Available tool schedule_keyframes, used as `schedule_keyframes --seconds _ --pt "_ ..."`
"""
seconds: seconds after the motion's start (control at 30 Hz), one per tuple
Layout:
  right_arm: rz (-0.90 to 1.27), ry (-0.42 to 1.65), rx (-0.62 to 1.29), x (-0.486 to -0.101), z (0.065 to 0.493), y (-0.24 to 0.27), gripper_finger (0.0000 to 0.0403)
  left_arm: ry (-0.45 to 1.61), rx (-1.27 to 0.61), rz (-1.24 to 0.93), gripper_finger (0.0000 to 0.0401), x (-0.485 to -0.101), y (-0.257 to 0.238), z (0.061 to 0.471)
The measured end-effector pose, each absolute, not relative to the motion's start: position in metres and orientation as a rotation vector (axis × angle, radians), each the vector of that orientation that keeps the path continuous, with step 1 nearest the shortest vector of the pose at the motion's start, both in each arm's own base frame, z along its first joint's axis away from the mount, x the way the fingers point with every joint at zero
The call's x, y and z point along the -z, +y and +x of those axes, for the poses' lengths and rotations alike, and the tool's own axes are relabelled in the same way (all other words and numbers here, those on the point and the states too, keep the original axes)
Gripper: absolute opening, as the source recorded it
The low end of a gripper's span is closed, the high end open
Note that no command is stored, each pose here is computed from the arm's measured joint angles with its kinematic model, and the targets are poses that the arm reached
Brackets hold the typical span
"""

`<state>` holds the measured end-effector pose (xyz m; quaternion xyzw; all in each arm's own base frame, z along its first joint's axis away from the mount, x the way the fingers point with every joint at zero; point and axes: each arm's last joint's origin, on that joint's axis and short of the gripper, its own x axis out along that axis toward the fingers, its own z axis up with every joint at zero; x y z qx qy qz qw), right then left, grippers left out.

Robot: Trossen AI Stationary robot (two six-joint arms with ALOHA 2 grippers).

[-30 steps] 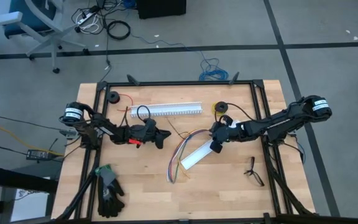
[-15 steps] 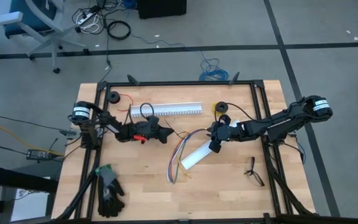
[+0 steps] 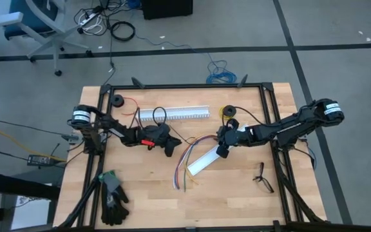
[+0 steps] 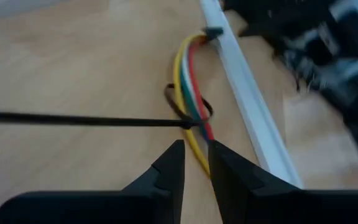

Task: Ziptie cables
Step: Wrap the cables together using the black zip tie

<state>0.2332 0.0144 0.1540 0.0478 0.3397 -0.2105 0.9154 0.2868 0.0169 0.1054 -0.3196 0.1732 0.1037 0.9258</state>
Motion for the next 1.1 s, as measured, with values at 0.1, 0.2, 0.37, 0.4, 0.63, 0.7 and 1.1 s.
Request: schedule_keyframes --seconds 0.1,0.2,0.37,0.4,0.63,0.7,1.1 --pt "0.098 0.698 0.435 -0.154 0.233 0.014 0.0148 0.371 -0.215 -0.586 0.0074 -0.118 0.017 0.289" --pt "0.099 0.697 0.435 -0.154 0.233 0.014 0.0148 0.497 -0.249 -0.515 0.0074 -0.120 0.018 0.294" --pt "0.096 0.695 0.439 -0.154 0.233 0.014 0.0147 0.783 -0.277 -0.306 0.0074 -0.129 0.018 0.309" --pt "0.096 0.695 0.439 -0.154 0.233 0.014 0.0146 0.830 -0.283 -0.257 0.0074 -0.131 0.017 0.310" --pt "0.093 0.695 0.438 -0.154 0.233 0.014 0.0145 0.857 -0.318 -0.240 0.0074 -0.142 0.012 0.317" --pt "0.091 0.695 0.437 -0.154 0.233 0.014 0.0144 0.862 -0.323 -0.246 0.0074 -0.138 0.012 0.316" --pt "0.077 0.595 0.370 -0.163 0.241 0.018 0.0143 0.777 -0.377 0.000 0.0074 -0.117 0.017 0.327"
